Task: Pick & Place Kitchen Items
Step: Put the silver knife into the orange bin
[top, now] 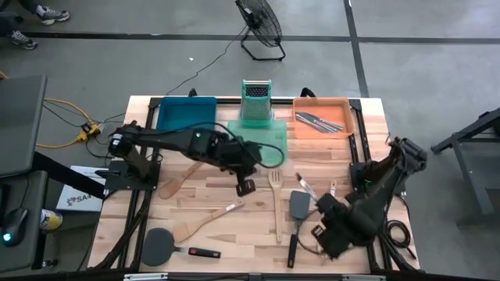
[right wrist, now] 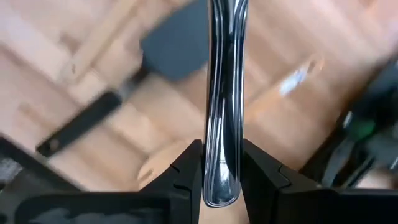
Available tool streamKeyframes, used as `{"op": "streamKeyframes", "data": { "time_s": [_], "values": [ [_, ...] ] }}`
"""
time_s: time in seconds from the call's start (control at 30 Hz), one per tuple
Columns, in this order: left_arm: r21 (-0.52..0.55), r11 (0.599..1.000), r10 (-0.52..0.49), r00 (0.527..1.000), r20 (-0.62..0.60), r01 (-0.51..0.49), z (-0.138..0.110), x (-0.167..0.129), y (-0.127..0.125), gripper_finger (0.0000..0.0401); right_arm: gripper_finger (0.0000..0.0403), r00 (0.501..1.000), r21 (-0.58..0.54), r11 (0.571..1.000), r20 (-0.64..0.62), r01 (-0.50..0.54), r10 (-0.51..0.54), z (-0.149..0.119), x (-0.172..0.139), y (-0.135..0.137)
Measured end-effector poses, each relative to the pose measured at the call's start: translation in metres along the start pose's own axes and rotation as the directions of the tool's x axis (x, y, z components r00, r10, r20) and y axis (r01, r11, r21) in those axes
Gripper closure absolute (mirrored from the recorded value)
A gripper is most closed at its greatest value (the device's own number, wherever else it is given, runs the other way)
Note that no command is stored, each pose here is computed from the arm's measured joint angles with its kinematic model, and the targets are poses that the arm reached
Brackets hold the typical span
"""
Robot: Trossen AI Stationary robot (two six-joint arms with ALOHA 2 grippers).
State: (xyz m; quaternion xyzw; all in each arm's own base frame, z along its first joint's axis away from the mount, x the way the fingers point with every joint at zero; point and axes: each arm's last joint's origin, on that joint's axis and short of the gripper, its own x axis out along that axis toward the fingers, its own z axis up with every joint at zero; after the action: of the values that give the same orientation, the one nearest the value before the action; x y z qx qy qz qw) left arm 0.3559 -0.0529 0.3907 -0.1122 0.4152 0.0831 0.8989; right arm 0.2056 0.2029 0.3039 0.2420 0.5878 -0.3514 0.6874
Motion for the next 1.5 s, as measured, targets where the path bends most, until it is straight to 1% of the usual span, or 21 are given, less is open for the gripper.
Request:
{"op": "streamKeyframes", "data": {
  "time_s": [0.07,0.13,0.2,0.27,0.33,0.4,0.5,0.57,0.6,0.77,0.87,0.93,0.97,1.07,1.2,1.27,1.37,1.43,1.5],
  "values": [
    [-0.021,1.0,0.005,0.998,0.058,-0.004,0.006,-0.008,0.004,0.0401,0.033,0.999,-0.038,0.999,0.032,0.0,0.002,0.016,-0.001,-0.006],
    [-0.025,0.999,0.037,0.998,0.048,-0.036,0.003,-0.015,0.009,0.0401,0.033,0.999,-0.066,0.998,0.045,0.009,-0.006,0.036,0.001,-0.013],
    [-0.037,0.998,0.046,0.995,0.093,-0.043,0.007,-0.021,0.012,0.0401,0.033,0.998,-0.081,0.997,0.066,0.015,-0.01,0.055,0.001,-0.021],
    [-0.032,0.998,0.064,0.996,0.064,-0.062,0.002,-0.028,0.016,0.0401,0.033,0.996,-0.086,0.996,0.088,0.031,-0.023,0.076,0.002,-0.03],
    [-0.044,0.997,0.071,0.992,0.106,-0.067,0.005,-0.034,0.018,0.0401,0.033,0.994,-0.092,0.995,0.1,0.044,-0.034,0.096,0.003,-0.039],
    [-0.036,0.994,0.106,0.991,0.083,-0.103,0.0,-0.042,0.022,0.0401,0.033,0.994,-0.083,0.995,0.097,0.057,-0.049,0.117,0.005,-0.049],
    [-0.031,0.989,0.149,0.983,0.103,-0.146,0.002,-0.048,0.03,0.0401,0.033,0.993,-0.072,0.994,0.091,0.085,-0.078,0.148,0.009,-0.068],
    [-0.022,0.984,0.176,0.982,0.071,-0.175,-0.001,-0.05,0.038,0.0401,0.033,0.99,-0.062,0.991,0.088,0.119,-0.113,0.169,0.014,-0.082],
    [-0.021,0.984,0.179,0.981,0.079,-0.178,0.001,-0.05,0.041,0.0401,0.033,0.989,-0.058,0.99,0.08,0.132,-0.127,0.179,0.016,-0.089],
    [0.02,0.973,0.232,0.973,0.009,-0.232,-0.003,-0.054,0.059,0.0401,0.033,0.98,-0.043,0.979,-0.004,0.198,-0.199,0.216,0.036,-0.129],
    [0.049,0.963,0.266,0.962,-0.059,-0.263,-0.006,-0.054,0.071,0.0401,0.033,0.967,-0.019,0.971,-0.087,0.237,-0.238,0.229,0.054,-0.155],
    [0.075,0.961,0.274,0.956,-0.103,-0.267,-0.008,-0.054,0.078,0.0401,0.033,0.955,-0.015,0.967,-0.152,0.254,-0.253,0.234,0.066,-0.171],
    [0.09,0.96,0.274,0.954,-0.126,-0.264,-0.01,-0.054,0.082,0.0401,0.033,0.949,-0.027,0.966,-0.18,0.259,-0.259,0.235,0.072,-0.179],
    [0.129,0.962,0.261,0.951,-0.164,-0.242,-0.011,-0.055,0.09,0.0401,0.033,0.923,-0.114,0.958,-0.257,0.264,-0.285,0.236,0.088,-0.198],
    [0.167,0.967,0.223,0.957,-0.183,-0.194,-0.009,-0.054,0.1,0.0401,0.033,0.881,-0.183,0.938,-0.33,0.293,-0.34,0.234,0.106,-0.223],
    [0.183,0.968,0.207,0.96,-0.188,-0.173,-0.008,-0.054,0.103,0.0401,0.033,0.856,-0.209,0.925,-0.356,0.317,-0.374,0.233,0.114,-0.235],
    [0.2,0.969,0.187,0.963,-0.194,-0.148,-0.008,-0.054,0.108,0.0401,0.033,0.806,-0.247,0.889,-0.379,0.386,-0.455,0.234,0.125,-0.249],
    [0.203,0.97,0.177,0.965,-0.195,-0.137,-0.007,-0.054,0.11,0.0401,0.033,0.78,-0.268,0.869,-0.386,0.416,-0.492,0.235,0.133,-0.256],
    [0.212,0.969,0.172,0.965,-0.196,-0.13,-0.007,-0.054,0.11,0.0401,0.033,0.765,-0.283,0.856,-0.387,0.433,-0.515,0.237,0.14,-0.259]
  ]
}}
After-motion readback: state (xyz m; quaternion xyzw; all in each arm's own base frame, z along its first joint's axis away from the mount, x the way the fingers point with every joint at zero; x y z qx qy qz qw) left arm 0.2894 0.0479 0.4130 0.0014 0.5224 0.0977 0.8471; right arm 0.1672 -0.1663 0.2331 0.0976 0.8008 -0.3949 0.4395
